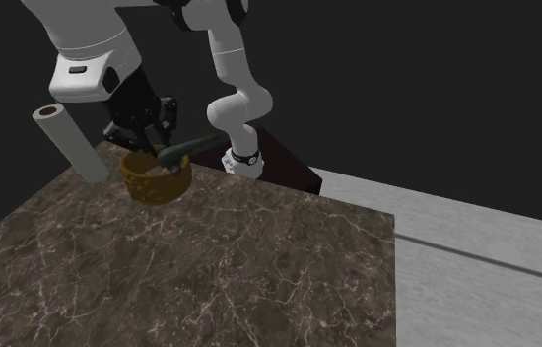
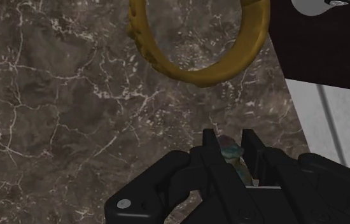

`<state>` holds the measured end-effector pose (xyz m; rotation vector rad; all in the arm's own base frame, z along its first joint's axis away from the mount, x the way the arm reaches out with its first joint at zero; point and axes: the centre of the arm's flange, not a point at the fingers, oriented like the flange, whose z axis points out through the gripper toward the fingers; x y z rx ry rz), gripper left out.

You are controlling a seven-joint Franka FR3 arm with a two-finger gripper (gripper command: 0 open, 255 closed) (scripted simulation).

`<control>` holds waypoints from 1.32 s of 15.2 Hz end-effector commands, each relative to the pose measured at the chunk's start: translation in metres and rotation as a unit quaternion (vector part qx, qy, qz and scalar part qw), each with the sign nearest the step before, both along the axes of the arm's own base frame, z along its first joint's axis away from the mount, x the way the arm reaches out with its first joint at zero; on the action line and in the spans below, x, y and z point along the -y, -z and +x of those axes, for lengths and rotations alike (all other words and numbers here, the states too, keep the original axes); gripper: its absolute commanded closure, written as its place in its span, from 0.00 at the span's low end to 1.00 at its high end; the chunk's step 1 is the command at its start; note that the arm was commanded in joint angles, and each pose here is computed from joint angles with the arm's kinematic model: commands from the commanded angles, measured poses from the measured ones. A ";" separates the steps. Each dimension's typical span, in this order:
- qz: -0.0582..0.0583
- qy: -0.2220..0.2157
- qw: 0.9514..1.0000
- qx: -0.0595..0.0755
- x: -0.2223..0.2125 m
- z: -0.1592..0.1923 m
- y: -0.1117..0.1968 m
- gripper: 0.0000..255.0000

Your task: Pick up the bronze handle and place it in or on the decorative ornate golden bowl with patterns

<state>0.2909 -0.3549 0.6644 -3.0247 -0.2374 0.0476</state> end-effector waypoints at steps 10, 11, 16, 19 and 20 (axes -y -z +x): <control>0.000 -0.001 1.000 0.000 0.081 -0.130 0.006 1.00; 0.000 -0.001 1.000 0.000 0.081 -0.130 0.011 1.00; 0.000 -0.001 1.000 0.000 0.081 -0.130 0.037 1.00; 0.000 -0.001 1.000 0.000 0.081 -0.130 0.053 1.00; 0.000 -0.001 1.000 0.000 0.081 -0.130 0.059 1.00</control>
